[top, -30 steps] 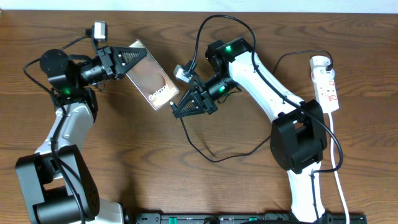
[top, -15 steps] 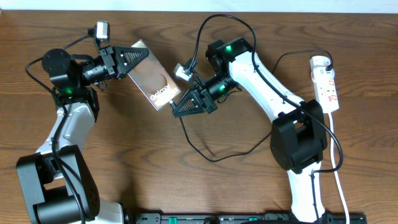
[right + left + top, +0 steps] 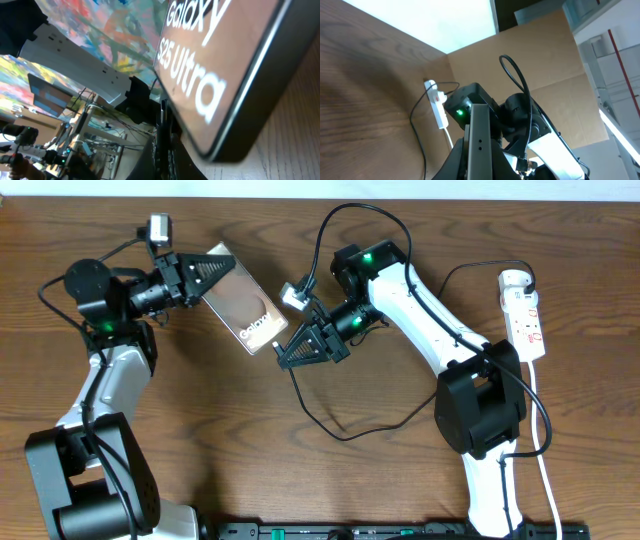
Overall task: Plug charger to phone and switch on socket
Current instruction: 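Push the connector into the phone's port with the right gripper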
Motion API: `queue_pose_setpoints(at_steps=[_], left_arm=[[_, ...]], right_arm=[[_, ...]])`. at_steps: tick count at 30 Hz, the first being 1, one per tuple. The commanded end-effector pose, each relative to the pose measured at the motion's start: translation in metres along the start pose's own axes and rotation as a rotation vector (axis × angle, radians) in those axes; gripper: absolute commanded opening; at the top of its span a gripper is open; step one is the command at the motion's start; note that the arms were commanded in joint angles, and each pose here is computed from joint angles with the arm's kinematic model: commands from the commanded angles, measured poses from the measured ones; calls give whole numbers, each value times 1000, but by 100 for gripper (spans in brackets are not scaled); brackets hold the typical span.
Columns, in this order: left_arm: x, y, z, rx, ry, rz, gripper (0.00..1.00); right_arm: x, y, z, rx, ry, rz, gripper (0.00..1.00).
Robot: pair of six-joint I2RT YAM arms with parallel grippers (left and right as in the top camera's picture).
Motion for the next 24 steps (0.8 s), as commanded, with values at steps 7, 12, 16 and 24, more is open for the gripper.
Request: queue_pose_setpoints(at_steps=[7, 12, 16, 24], left_arm=[[0, -13, -1, -13, 16, -24, 7], [0, -13, -1, -13, 16, -12, 7], [0, -13, -1, -13, 16, 6, 7], [0, -13, -1, -14, 16, -26, 7]], right_arm=[[3, 2, 5, 6, -23, -10, 2], [3, 2, 5, 5, -22, -10, 1], [3, 2, 5, 5, -22, -10, 2], [3, 2, 5, 6, -23, -9, 2]])
Point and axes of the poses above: each gripper's point midway between its finger pads, its own z axis back along the fingers, its own y axis along the line the jaws close on, x = y × z, the point moved 1 cm from there along z, back along the fingers, and after that the axes turned 6 degrees about -z, right-handed, at the moved point
